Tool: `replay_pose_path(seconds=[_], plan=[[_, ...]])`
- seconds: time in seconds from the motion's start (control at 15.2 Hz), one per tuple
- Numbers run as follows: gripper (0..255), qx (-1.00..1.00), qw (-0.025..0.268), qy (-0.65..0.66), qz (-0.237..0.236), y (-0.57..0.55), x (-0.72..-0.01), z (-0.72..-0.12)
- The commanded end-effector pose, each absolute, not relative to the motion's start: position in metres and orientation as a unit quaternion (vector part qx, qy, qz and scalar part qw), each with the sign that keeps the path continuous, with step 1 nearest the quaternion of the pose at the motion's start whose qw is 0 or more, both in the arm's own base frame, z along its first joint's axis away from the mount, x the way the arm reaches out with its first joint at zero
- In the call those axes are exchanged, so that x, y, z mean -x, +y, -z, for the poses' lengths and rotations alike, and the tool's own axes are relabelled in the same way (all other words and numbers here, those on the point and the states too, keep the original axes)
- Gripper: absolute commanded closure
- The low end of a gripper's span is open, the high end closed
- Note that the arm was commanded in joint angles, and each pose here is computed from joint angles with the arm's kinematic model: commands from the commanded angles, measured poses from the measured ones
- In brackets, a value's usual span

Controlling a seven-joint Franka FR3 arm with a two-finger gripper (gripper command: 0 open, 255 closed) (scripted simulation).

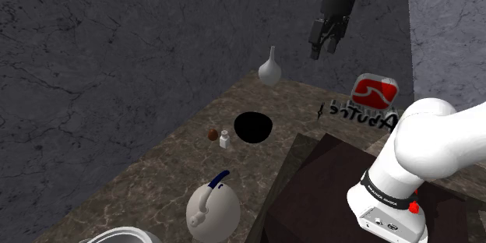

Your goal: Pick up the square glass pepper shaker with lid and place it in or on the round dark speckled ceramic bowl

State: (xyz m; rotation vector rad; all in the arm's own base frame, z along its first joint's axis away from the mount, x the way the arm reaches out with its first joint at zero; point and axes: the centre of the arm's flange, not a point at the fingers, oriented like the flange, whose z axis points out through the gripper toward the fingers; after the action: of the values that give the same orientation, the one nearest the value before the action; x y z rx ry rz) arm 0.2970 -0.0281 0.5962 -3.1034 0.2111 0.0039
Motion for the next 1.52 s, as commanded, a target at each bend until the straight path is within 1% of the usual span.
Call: replay_pose_path(seconds=[0.0,1.45], plan=[[0,0.998,0.016,0.068,-0.001,-0.028,-0.297,-0.596],[0,0.999,0.006,0.048,-0.001,0.021,-0.477,-0.373]])
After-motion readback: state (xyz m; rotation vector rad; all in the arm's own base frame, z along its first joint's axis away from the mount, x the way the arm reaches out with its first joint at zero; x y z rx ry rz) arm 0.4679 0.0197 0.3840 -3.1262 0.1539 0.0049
